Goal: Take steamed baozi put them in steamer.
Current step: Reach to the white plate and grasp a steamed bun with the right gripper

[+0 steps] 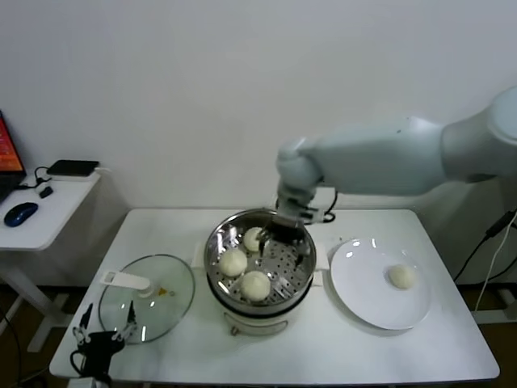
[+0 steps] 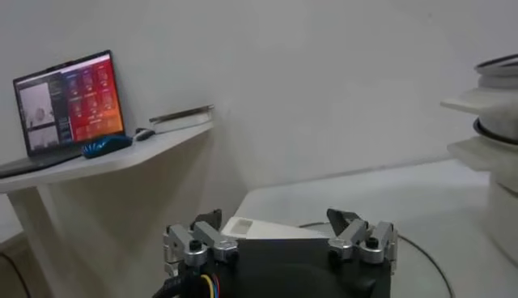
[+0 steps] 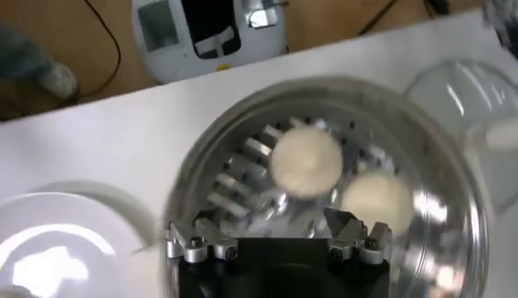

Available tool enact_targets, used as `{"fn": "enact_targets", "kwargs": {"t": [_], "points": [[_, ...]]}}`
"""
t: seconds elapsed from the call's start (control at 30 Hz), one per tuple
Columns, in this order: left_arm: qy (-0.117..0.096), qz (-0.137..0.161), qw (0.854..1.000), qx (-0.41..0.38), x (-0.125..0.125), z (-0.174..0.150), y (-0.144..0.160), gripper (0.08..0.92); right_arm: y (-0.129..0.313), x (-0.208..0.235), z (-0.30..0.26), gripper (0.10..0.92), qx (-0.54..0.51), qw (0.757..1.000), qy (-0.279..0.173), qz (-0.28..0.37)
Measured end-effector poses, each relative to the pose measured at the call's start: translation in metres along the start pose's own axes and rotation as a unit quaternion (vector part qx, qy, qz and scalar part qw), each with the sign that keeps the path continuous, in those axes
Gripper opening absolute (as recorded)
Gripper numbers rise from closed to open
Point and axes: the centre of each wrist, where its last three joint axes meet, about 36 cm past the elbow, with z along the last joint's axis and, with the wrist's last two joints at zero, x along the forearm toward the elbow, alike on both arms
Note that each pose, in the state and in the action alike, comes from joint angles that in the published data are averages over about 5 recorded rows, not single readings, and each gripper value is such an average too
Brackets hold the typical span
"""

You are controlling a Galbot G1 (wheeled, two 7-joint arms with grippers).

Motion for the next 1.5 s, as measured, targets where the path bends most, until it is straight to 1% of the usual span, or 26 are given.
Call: {"fn": "enact_targets", "kwargs": {"t": [0.17, 0.33, 0.5, 0.67, 0.77, 0.93, 1.1, 1.3, 1.5], "points": [[0.000, 0.003, 1.000, 0.000, 0.000, 0.000, -0.002, 0.823, 0.061, 0.035, 0.043, 0.823, -0.128, 0.992, 0.014, 0.006], [-0.001, 0.006, 1.000, 0.000, -0.002, 0.000, -0.005, 0.823, 0.128, 0.039, 0.071, 0.823, -0.245, 0.969, 0.024, 0.021], [-0.001, 0.007, 1.000, 0.001, -0.004, 0.002, -0.007, 0.823, 0.190, 0.021, 0.088, 0.823, -0.337, 0.940, 0.047, 0.040], [0.001, 0.009, 1.000, 0.000, -0.005, 0.003, -0.008, 0.823, 0.243, -0.013, 0.101, 0.823, -0.401, 0.912, 0.076, 0.044], [0.004, 0.010, 1.000, -0.002, -0.005, 0.005, -0.009, 0.823, 0.267, -0.034, 0.106, 0.823, -0.428, 0.898, 0.091, 0.044], [0.008, 0.013, 1.000, -0.006, -0.003, 0.007, -0.010, 0.823, 0.296, -0.066, 0.113, 0.823, -0.456, 0.882, 0.108, 0.042], [0.012, 0.014, 1.000, -0.008, -0.002, 0.010, -0.010, 0.823, 0.314, -0.096, 0.117, 0.823, -0.473, 0.872, 0.120, 0.040], [0.015, 0.016, 1.000, -0.010, -0.002, 0.011, -0.010, 0.823, 0.324, -0.128, 0.124, 0.823, -0.483, 0.865, 0.132, 0.038], [0.018, 0.016, 1.000, -0.012, -0.001, 0.013, -0.010, 0.823, 0.325, -0.150, 0.133, 0.823, -0.489, 0.860, 0.142, 0.040]]}}
